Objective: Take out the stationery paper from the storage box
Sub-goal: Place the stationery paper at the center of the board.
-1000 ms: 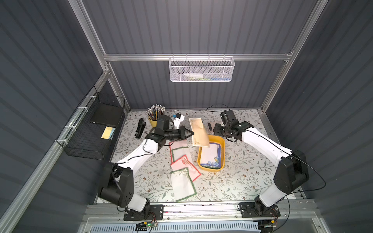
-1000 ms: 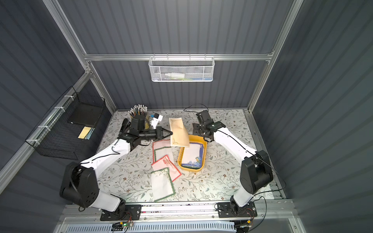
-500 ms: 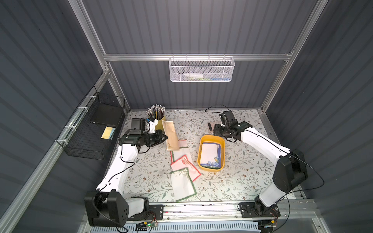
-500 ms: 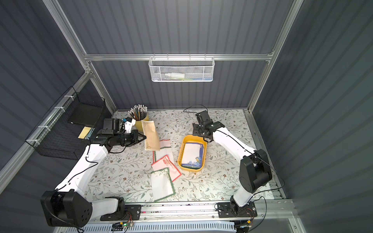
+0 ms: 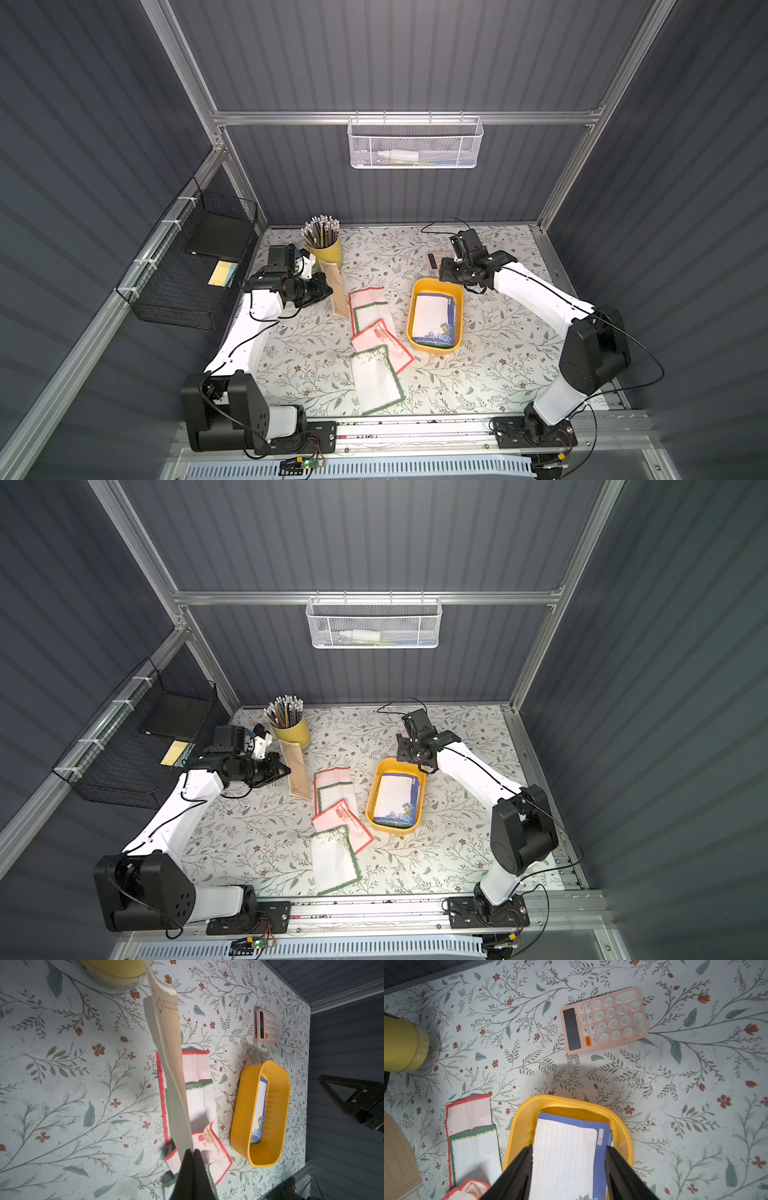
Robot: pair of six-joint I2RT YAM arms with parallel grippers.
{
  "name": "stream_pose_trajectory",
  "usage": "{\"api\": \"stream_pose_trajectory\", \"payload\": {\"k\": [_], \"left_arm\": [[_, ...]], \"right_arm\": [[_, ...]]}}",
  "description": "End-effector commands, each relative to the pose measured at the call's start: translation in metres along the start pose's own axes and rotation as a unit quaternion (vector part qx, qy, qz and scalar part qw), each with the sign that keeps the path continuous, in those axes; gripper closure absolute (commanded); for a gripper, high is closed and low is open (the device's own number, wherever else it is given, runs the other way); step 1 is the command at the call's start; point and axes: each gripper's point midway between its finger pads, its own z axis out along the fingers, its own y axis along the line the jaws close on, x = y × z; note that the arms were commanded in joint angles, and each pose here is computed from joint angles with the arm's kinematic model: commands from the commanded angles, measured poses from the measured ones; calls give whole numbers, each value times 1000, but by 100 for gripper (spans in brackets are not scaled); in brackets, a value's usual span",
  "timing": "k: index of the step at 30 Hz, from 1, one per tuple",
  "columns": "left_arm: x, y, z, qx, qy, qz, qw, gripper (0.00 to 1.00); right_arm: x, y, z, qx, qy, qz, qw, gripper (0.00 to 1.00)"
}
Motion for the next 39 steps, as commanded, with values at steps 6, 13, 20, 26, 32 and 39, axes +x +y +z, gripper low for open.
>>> {"api": "stream_pose_trajectory", "payload": {"k": [6,13,20,26,32,39], "left_arm": [[-11,9,26,14,-4,7,1000,100],[-18,35,46,-25,8,13,1000,100],[-19,59,50,-79,14,11,997,99],[-19,89,40,-172,5,-1,985,80],[-20,110,35,-232,3,-16,973,48],[-45,98,16,-234,-49,-15,971,45]], "right_arm": [[22,-8,15,17,38,-13,999,41],[26,-11,16,22,43,-13,999,41],[34,-14,20,23,53,-11,998,41],[38,-13,24,21,61,-12,998,41],[41,-10,26,14,67,-14,998,41],[57,-13,40,49,95,-43,993,41]]}}
